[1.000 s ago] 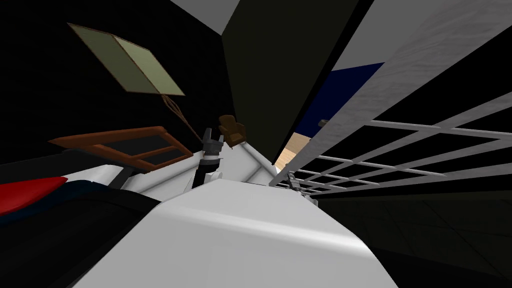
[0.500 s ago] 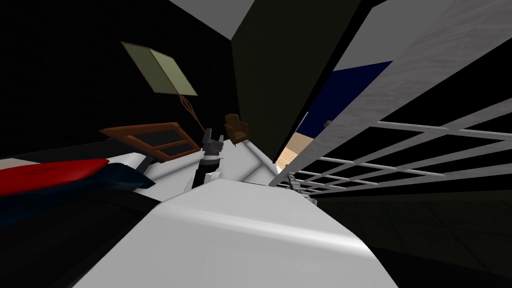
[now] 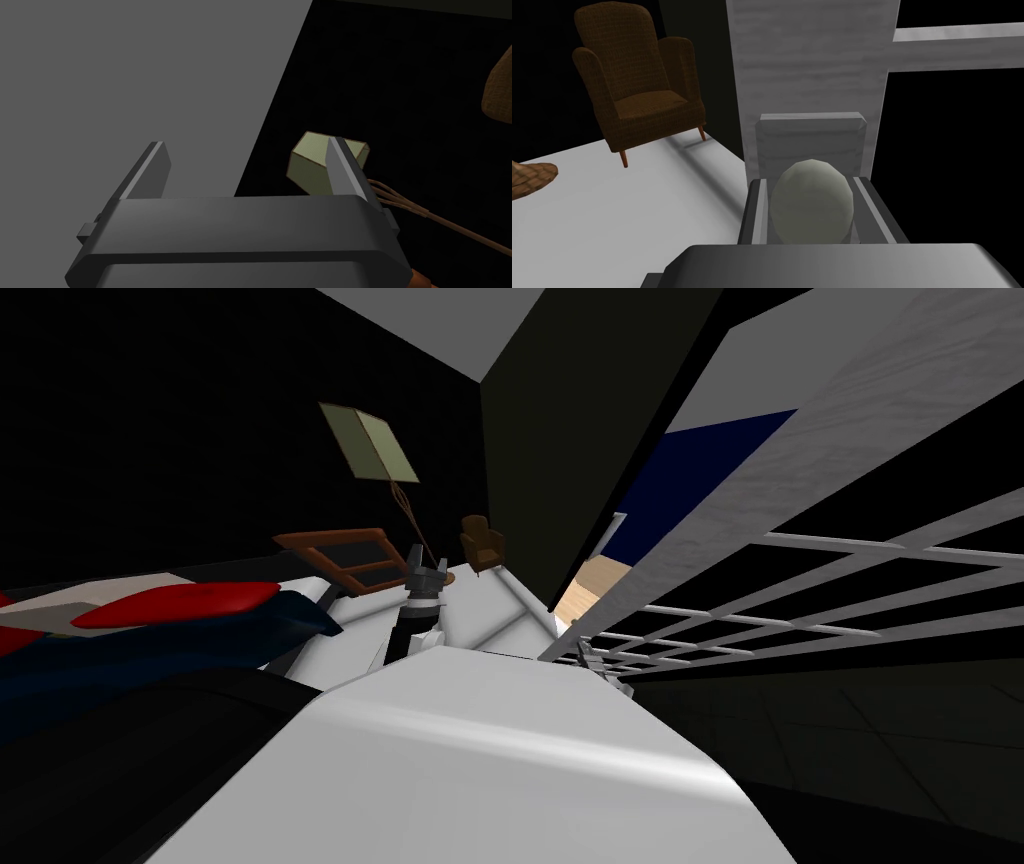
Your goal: Pull the door open
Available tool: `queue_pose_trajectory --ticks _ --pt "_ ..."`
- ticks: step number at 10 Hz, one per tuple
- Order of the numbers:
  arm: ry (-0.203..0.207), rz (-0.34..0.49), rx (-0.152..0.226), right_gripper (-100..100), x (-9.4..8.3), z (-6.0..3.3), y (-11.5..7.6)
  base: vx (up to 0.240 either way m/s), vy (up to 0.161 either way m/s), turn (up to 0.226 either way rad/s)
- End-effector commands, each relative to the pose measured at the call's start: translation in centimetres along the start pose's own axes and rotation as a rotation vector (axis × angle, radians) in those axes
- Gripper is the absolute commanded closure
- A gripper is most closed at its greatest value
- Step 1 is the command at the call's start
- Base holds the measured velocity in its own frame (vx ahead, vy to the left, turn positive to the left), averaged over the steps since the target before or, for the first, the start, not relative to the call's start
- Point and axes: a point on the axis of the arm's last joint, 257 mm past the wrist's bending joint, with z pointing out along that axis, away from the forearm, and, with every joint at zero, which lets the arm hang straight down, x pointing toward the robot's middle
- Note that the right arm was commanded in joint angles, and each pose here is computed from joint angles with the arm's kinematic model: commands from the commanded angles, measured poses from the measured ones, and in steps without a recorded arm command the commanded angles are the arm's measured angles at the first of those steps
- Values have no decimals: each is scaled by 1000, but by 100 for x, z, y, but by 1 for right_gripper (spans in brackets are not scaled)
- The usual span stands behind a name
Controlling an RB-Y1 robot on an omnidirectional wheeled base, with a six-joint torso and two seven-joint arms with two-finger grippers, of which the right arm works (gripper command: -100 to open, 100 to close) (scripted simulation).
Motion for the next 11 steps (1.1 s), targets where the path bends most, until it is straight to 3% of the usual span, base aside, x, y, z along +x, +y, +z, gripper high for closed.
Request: queue_pose_trajectory --ticks 1,2,8,9,11 --pt "3 1 9 100 9 -56 11 -207 -64 162" --pt "1 1 6 100 2 -32 0 -92 -22 38" --pt "3 -7 67 100 -33 -486 -92 -56 -19 26" --pt "3 -7 67 100 -33 -486 -92 -46 -25 5" --pt "4 -7 93 100 -30 -659 -131 -46 -31 25"
